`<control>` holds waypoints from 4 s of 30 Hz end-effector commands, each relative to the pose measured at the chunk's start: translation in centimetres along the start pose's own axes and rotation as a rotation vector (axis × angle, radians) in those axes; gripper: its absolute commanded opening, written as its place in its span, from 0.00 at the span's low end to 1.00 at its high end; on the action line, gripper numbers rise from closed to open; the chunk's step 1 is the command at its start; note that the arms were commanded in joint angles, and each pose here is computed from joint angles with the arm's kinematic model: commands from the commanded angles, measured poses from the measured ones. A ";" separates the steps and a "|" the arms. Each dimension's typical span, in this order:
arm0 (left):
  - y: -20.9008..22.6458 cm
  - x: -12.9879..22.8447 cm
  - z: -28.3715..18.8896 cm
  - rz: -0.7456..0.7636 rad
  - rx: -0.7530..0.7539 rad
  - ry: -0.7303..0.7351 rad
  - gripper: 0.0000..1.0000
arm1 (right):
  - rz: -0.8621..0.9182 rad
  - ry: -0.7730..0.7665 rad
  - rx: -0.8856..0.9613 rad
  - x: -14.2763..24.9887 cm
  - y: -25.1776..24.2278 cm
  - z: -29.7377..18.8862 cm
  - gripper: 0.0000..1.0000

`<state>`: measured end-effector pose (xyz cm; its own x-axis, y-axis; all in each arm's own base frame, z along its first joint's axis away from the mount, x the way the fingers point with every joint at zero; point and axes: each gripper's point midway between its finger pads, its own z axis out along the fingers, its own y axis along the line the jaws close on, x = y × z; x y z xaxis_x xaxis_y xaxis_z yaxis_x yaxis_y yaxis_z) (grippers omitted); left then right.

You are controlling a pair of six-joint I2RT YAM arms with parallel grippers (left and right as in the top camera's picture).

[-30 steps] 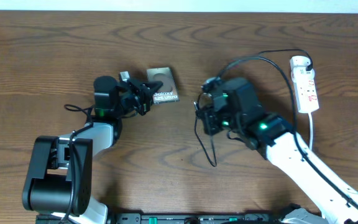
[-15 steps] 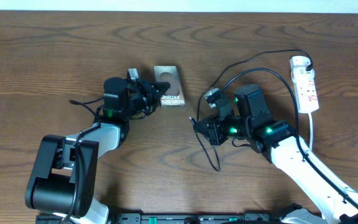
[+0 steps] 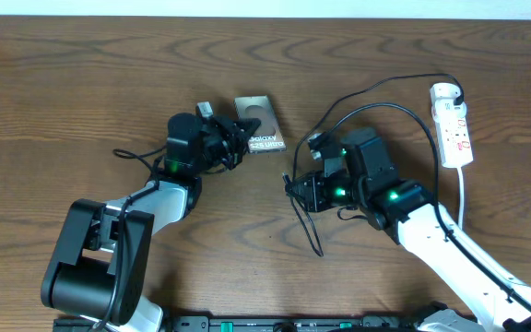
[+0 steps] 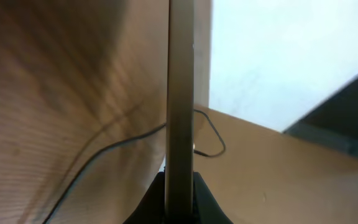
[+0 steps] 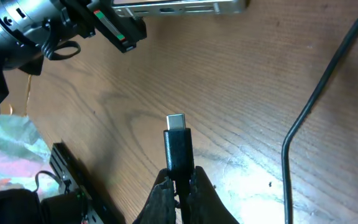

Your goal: Plug charger to phone and switch on socket

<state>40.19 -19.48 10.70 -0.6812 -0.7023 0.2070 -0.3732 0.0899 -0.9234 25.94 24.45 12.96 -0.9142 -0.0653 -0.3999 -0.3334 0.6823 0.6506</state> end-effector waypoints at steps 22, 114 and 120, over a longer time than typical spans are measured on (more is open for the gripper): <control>-2.0 -1.3 0.3 0.057 0.022 -0.071 0.07 | 0.027 0.191 0.164 -2.3 2.5 -0.9 0.01; -2.4 3.1 0.6 0.571 0.074 0.126 0.07 | 0.044 0.111 0.133 -6.3 -1.2 5.2 0.01; -2.4 3.0 0.6 0.571 0.074 0.126 0.07 | 0.056 0.101 0.139 -6.7 -1.7 4.9 0.01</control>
<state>40.82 -20.25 12.06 -0.7776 -0.5585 -0.2889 0.0421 0.4122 -0.9101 31.41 28.36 11.09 -0.9585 -0.1434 -0.2464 -0.2669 0.7553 0.5985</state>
